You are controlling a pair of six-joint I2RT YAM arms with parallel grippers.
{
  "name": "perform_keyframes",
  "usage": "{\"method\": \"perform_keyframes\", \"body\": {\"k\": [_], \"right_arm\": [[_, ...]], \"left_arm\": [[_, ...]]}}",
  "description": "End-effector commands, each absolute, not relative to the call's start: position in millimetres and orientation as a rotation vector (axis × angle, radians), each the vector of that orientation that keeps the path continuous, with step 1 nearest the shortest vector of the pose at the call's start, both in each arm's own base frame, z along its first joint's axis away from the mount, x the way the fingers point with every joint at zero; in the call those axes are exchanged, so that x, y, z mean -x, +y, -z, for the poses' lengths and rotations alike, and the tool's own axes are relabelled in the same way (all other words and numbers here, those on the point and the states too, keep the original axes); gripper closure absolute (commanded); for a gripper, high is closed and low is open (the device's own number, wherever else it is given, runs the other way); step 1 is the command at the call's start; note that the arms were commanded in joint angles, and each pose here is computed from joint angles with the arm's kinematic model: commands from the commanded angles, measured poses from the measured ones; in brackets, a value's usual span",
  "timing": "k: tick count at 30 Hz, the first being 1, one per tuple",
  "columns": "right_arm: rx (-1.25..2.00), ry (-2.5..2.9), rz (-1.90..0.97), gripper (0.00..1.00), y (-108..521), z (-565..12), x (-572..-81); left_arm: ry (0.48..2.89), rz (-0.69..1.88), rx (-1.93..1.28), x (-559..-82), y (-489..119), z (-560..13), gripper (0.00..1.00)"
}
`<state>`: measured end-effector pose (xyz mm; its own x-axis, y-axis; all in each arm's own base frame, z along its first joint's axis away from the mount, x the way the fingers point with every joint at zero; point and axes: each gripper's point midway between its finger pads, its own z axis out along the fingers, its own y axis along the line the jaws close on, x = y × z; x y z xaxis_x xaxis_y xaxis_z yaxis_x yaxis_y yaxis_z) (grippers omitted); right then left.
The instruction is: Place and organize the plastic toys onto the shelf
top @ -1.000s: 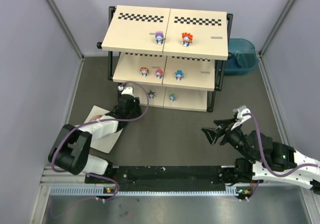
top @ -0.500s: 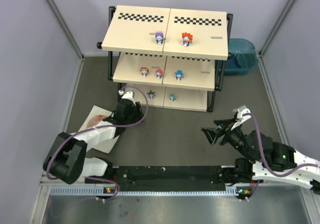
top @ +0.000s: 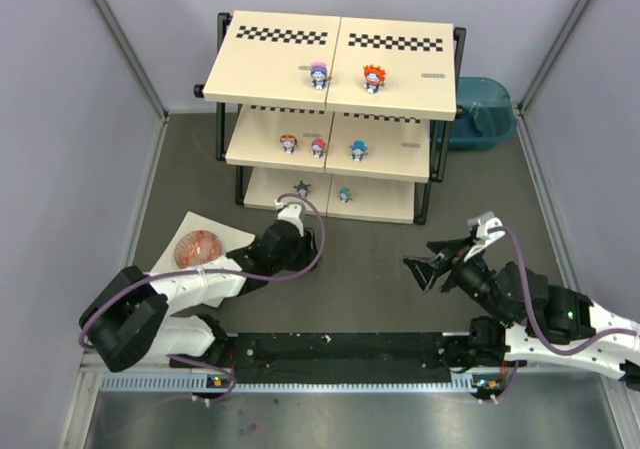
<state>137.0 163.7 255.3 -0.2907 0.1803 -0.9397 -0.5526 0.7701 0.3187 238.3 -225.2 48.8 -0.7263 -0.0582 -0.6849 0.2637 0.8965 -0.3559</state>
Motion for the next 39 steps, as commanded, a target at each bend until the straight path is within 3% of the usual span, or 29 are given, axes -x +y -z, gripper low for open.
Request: {"method": "perform_keyframes", "body": {"k": [1,14,23,34,39], "right_arm": [[0.274,1.704,-0.802,0.27,165.2,-267.6,-132.2],[0.265,1.707,-0.826,0.27,167.0,-268.7,-130.4],[0.258,1.696,-0.832,0.27,163.6,-271.5,-130.3],[0.256,1.693,-0.825,0.27,157.9,-271.3,-130.0],[0.257,1.693,-0.824,0.27,157.5,-271.2,-130.0]], "left_arm": [[2.361,0.616,-0.132,-206.8,-239.8,-43.2,0.46],[2.37,0.711,-0.129,-155.7,-261.7,-59.5,0.45],[2.25,0.615,-0.134,-171.6,-245.8,-114.1,0.4],[2.194,0.375,-0.688,-178.6,-250.2,-115.2,0.4],[2.189,0.281,-0.771,-186.3,-250.2,-103.8,0.4]]}}
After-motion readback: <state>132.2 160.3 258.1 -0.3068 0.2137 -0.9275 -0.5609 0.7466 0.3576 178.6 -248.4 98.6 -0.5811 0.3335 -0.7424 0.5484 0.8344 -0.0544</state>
